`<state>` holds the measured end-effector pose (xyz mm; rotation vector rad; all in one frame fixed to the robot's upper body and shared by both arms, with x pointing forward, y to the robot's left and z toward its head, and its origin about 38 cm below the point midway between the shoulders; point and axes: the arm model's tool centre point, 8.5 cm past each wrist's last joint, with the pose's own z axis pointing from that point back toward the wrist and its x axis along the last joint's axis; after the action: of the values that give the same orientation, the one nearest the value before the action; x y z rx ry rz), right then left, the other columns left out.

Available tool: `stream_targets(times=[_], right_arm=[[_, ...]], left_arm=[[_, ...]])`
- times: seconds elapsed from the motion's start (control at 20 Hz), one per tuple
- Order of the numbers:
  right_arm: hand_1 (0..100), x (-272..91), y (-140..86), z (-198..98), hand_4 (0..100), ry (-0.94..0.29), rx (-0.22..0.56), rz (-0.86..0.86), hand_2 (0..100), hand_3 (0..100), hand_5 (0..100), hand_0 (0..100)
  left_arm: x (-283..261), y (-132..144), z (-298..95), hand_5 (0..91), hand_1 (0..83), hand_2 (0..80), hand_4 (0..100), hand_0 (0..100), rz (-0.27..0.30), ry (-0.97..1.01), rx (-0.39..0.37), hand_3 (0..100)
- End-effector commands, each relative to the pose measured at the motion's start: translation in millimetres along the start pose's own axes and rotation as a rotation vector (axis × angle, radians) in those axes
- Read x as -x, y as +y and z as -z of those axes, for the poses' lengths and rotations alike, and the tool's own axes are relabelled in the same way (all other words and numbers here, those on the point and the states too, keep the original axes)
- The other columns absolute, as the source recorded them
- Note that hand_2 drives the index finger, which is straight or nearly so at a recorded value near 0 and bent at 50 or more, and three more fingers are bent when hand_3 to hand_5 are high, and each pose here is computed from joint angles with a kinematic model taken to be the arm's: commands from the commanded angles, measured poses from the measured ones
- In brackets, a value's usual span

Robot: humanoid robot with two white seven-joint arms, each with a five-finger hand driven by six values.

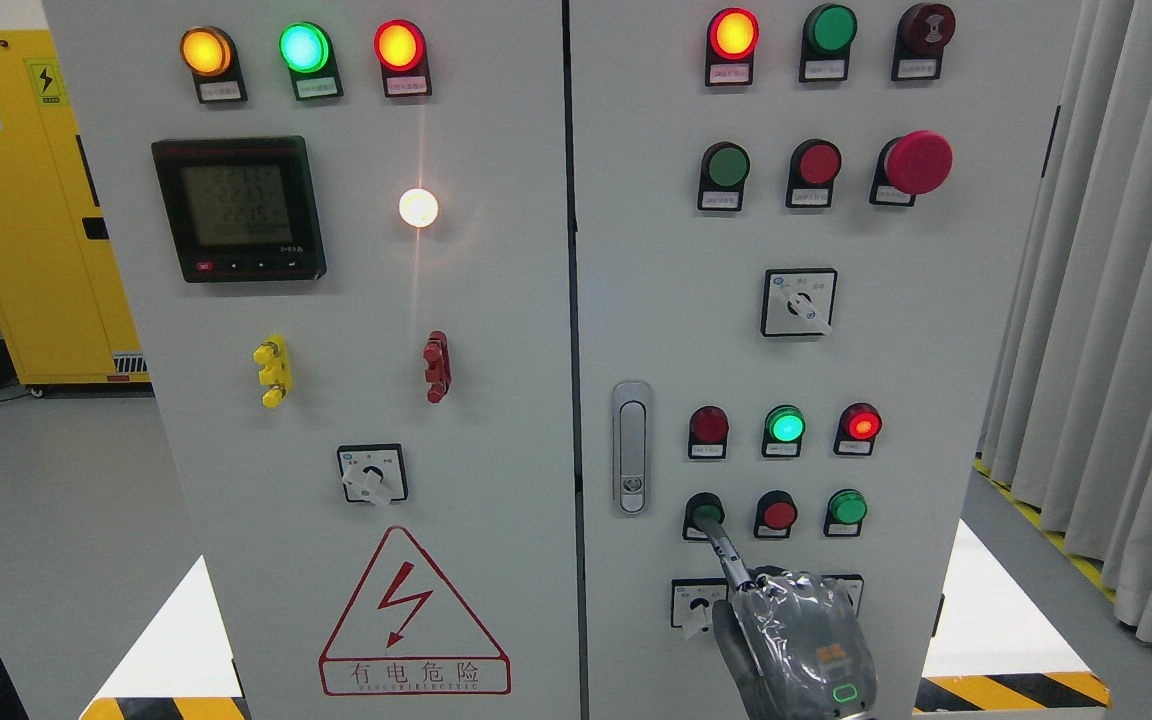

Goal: Press green start button

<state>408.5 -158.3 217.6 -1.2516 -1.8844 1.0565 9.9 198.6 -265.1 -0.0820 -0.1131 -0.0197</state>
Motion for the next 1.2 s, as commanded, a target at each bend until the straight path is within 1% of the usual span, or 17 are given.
stream_targets(times=[0.0, 0.8, 1.15], right_arm=[[96, 1.2, 4.8, -0.7, 89, 0.006, -0.013, 0.007, 0, 88, 100, 83], [96, 5.0, 4.3, -2.1, 89, 0.025, -0.009, 0.02, 0, 88, 100, 83], [95, 5.2, -4.7, -1.7, 89, 0.027, 0.022, 0.042, 0, 88, 100, 82]], left_arm=[[0.0, -0.1, 0.0, 0.0, 55.6, 0.0, 0, 12, 0.0, 0.0, 0.001, 0], [0.0, -0.1, 0.0, 0.0, 55.6, 0.0, 0, 12, 0.0, 0.0, 0.001, 0], [0.0, -0.1, 0.0, 0.0, 55.6, 0.0, 0, 12, 0.001, 0.0, 0.001, 0]])
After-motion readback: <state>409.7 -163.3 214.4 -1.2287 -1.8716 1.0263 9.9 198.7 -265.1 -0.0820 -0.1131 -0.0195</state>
